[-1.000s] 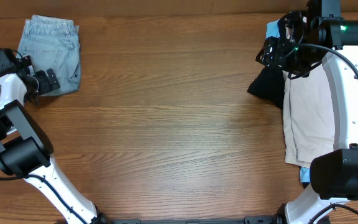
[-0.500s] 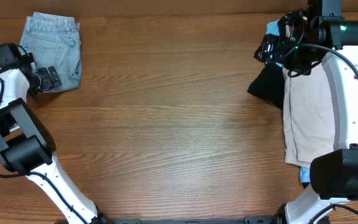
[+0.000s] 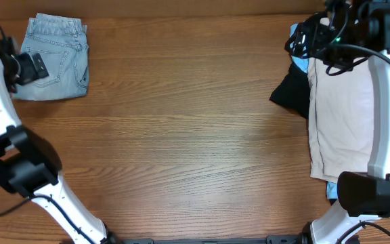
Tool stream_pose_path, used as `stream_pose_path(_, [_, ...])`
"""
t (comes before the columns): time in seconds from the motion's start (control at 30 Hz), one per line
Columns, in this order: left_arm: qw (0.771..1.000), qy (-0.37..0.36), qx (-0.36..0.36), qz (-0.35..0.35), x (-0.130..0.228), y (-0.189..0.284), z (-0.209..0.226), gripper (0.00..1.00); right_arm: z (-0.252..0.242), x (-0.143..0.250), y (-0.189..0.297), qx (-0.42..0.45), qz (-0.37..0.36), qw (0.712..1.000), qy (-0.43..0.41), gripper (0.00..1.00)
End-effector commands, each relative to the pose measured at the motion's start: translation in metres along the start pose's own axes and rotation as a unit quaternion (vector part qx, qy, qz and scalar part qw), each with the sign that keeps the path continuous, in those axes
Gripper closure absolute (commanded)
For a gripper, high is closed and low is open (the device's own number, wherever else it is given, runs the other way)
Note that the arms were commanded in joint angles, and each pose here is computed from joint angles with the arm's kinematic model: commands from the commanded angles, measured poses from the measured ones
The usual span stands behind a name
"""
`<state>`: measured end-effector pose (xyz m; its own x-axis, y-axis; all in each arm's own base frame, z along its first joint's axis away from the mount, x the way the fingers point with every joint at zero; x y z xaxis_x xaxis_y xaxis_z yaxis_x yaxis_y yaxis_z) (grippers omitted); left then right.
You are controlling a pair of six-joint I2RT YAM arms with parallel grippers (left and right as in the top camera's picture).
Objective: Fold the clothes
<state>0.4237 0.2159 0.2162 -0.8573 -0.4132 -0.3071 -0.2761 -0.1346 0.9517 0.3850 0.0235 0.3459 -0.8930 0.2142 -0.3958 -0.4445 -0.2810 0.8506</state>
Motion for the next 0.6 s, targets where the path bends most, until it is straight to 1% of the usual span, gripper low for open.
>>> stream_pose_path(0.0, [0.996, -0.005, 0.016, -0.082, -0.003, 0.084, -0.014, 0.0, 0.014, 0.004, 0.048, -0.005, -0.052, 0.998, 0.022, 0.0])
stream_pose_path(0.07, [0.995, -0.007, 0.017, -0.097, 0.001, 0.102, -0.015, 0.0, 0.02, 0.012, 0.07, -0.009, -0.068, 0.997, 0.028, 0.0])
stream_pose_path(0.17, [0.993, -0.007, 0.017, -0.114, 0.003, 0.117, -0.015, 0.0, 0.027, 0.028, 0.101, -0.014, -0.095, 0.995, 0.037, 0.0])
stream_pose_path(0.3, [0.993, -0.007, 0.017, -0.115, 0.003, 0.118, -0.015, 0.0, 0.033, 0.057, 0.14, -0.02, -0.123, 0.991, 0.046, 0.0])
stream_pose_path(0.57, [0.993, -0.007, 0.017, -0.113, 0.003, 0.117, -0.015, 0.0, 0.046, 0.097, 0.198, -0.046, -0.197, 0.977, 0.066, 0.0])
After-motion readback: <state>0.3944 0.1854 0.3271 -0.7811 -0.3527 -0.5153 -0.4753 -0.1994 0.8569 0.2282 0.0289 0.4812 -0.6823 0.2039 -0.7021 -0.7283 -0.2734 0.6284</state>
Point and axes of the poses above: each gripper's point midway between its finger pads, its own y axis back along the fingers, its own z axis along the line the jaws close on, x = y × z, the point moved 5 cm from there along y, back along the fingers, and after that the axes turned 1 degree about -y, right-handed, at the moved point
